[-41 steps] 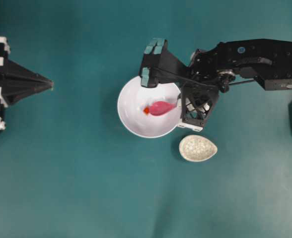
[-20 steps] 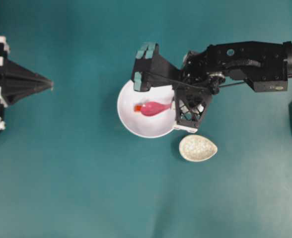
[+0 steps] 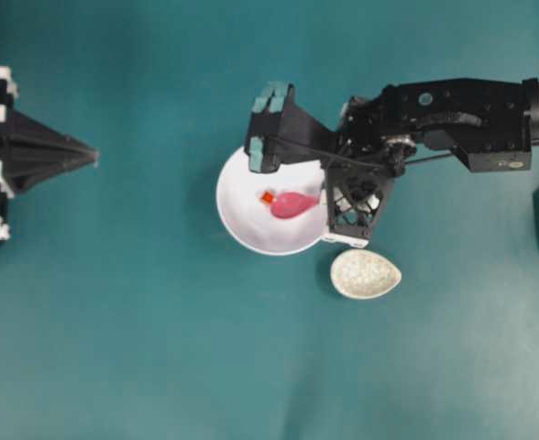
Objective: Grip the spoon and scoop the red block from the bowl with right arm.
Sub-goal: 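Push the spoon under the red cube toward the bowl's left wall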
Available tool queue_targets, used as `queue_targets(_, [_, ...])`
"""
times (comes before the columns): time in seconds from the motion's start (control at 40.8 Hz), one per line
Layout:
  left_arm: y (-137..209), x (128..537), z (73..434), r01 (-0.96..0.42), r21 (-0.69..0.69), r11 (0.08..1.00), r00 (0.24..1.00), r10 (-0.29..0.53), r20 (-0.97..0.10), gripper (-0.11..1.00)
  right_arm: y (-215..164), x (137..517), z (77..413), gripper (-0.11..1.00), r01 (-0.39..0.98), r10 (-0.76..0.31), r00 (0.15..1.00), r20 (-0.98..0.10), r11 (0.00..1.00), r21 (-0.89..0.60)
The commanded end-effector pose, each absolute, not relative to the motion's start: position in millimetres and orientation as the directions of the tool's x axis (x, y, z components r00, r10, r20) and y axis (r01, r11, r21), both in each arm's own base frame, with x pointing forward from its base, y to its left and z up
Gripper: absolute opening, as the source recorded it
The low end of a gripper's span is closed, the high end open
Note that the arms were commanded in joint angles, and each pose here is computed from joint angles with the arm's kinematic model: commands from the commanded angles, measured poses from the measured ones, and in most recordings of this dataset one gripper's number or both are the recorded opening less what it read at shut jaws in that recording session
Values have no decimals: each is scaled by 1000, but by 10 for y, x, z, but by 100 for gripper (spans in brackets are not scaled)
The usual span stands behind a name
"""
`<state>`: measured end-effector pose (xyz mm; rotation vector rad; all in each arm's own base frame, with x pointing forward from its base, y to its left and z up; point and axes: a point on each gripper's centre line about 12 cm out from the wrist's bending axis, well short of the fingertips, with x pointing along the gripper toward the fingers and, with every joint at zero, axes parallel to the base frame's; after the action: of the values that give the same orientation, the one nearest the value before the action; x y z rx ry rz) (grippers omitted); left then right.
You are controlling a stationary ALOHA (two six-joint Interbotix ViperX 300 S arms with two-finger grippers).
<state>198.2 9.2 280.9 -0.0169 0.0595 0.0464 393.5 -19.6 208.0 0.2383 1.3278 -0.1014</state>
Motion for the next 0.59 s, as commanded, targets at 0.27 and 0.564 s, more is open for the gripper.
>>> queue_targets(0.27, [96, 2001, 2908, -47, -9, 999, 998, 47, -31, 0, -219, 3916, 2078, 24, 194, 30, 269, -963, 977, 85])
queue_targets(0.564, [96, 2001, 2906, -47, -9, 999, 998, 47, -32, 0, -229, 3986, 2071, 24, 193, 23, 314, -949, 977, 87])
